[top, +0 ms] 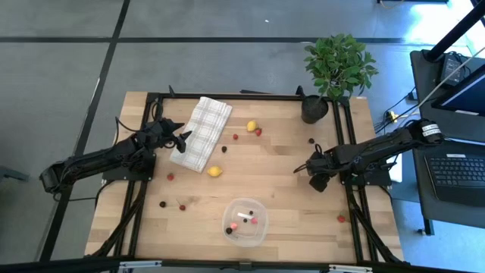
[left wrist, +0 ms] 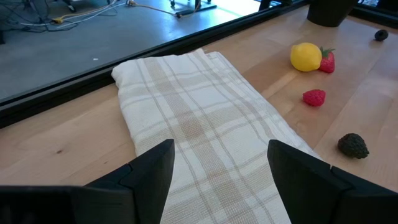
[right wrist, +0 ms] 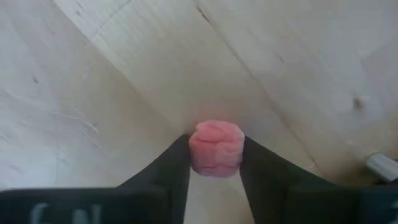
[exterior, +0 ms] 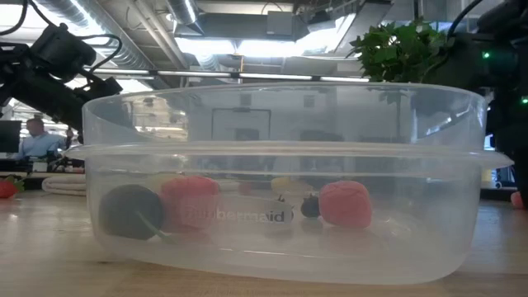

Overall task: Pick and placing Produce into tupperware
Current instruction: Put the peach into the transparent bin

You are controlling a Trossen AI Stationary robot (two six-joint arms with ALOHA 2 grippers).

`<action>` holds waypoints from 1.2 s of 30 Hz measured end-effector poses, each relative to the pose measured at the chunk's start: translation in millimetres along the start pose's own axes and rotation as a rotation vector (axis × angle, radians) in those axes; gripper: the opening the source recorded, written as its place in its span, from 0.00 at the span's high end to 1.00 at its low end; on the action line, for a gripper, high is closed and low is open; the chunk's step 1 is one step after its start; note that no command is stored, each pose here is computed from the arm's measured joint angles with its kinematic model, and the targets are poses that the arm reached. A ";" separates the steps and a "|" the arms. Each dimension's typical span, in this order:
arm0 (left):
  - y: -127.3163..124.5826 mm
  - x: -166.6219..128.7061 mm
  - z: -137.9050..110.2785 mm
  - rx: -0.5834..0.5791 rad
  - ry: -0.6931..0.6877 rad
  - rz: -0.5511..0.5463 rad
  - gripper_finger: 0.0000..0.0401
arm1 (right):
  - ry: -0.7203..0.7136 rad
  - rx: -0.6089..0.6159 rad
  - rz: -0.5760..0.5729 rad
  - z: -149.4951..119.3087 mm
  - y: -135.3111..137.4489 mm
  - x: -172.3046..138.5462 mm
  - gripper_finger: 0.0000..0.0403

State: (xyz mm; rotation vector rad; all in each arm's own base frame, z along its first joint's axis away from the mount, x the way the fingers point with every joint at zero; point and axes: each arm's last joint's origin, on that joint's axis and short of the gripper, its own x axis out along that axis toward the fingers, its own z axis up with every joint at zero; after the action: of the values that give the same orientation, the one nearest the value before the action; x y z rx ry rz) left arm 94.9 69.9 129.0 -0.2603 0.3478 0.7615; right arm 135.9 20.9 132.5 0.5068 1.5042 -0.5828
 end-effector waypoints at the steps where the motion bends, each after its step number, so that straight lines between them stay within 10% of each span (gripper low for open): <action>1: 0.0 0.0 -0.1 0.000 0.000 0.000 0.38 | -0.001 -0.001 0.002 0.1 0.2 0.0 0.73; 12: 0.0 0.0 0.0 0.000 0.000 0.000 0.38 | -0.147 -0.038 0.146 20.7 21.9 -24.1 0.79; 25: 0.1 0.0 0.0 -0.001 0.000 0.001 0.38 | -0.957 -0.445 0.710 73.1 85.7 -131.1 0.78; 36: 0.1 0.0 0.0 -0.001 0.000 0.001 0.38 | -1.198 -0.685 0.675 84.7 111.7 -154.7 0.78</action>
State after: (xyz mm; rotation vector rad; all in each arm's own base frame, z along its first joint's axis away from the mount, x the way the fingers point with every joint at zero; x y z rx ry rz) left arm 94.9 69.9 129.0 -0.2605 0.3472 0.7623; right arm 275.4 59.0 283.0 0.0384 0.2623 0.2044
